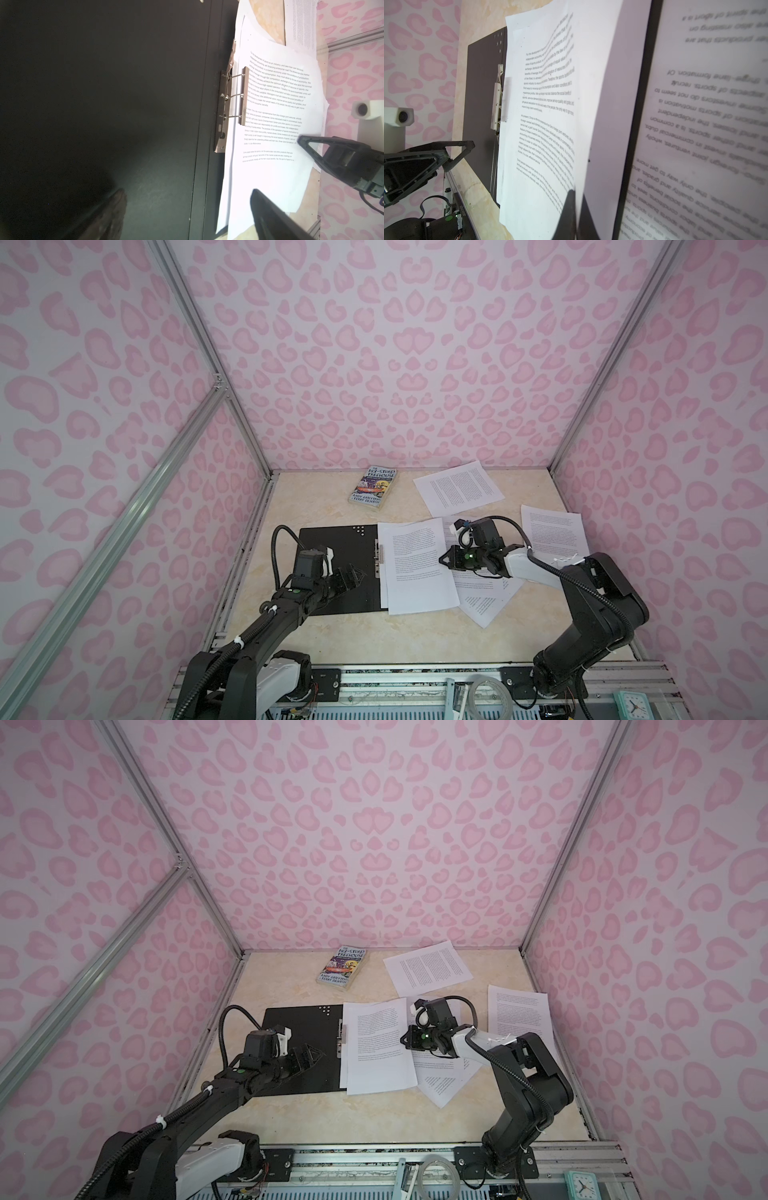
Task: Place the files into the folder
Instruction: 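Press the second sheet's edge onto the clip prongs with the right gripper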
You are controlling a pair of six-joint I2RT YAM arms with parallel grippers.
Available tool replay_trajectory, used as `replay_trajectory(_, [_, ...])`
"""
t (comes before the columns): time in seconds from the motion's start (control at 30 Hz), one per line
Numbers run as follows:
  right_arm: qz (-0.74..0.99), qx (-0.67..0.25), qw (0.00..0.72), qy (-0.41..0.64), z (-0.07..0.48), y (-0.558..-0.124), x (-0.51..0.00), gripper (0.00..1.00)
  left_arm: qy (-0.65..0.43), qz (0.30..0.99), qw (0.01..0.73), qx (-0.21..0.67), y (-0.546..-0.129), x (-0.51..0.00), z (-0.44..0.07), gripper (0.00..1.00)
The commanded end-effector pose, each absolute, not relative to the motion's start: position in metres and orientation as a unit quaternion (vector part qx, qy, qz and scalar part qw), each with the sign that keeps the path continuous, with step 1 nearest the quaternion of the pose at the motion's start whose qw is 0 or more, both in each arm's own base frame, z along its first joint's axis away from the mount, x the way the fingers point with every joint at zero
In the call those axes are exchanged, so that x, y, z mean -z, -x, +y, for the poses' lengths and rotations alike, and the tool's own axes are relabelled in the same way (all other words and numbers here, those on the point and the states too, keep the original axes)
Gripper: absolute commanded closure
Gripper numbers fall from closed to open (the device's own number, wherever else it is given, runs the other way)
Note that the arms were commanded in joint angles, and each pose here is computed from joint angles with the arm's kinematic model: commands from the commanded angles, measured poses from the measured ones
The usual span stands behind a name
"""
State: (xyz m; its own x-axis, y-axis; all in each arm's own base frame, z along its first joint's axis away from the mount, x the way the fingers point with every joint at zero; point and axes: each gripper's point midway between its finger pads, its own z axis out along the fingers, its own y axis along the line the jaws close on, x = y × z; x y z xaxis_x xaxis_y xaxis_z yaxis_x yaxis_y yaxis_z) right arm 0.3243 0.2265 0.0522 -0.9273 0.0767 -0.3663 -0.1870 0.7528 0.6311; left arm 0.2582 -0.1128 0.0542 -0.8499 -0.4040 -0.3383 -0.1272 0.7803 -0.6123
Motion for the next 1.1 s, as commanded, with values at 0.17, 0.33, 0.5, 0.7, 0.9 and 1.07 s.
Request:
replay_trajectory(0.17, [0.907,-0.366,0.205,0.024,0.235,-0.339,-0.059,1.00,0.137,0.910,0.235,0.312,-0.263,-0.056,-0.118,0.06])
replay_trajectory(0.33, [0.909,-0.364,0.200,0.036,0.243,-0.339,-0.057,1.00,0.137,0.910,0.231,0.316,-0.263,-0.055,-0.120,0.06])
replay_trajectory(0.5, [0.910,-0.360,0.198,0.056,0.250,-0.337,-0.057,1.00,0.136,0.910,0.231,0.317,-0.262,-0.055,-0.120,0.06])
replay_trajectory(0.7, [0.912,-0.358,0.194,0.056,0.251,-0.337,-0.055,1.00,0.136,0.910,0.230,0.318,-0.262,-0.055,-0.121,0.06])
replay_trajectory(0.9, [0.909,-0.366,0.190,0.052,0.253,-0.336,-0.054,1.00,0.136,0.910,0.230,0.318,-0.263,-0.055,-0.121,0.06])
replay_trajectory(1.07, [0.908,-0.372,0.186,0.049,0.254,-0.334,-0.052,1.00,0.136,0.910,0.229,0.318,-0.263,-0.055,-0.121,0.06])
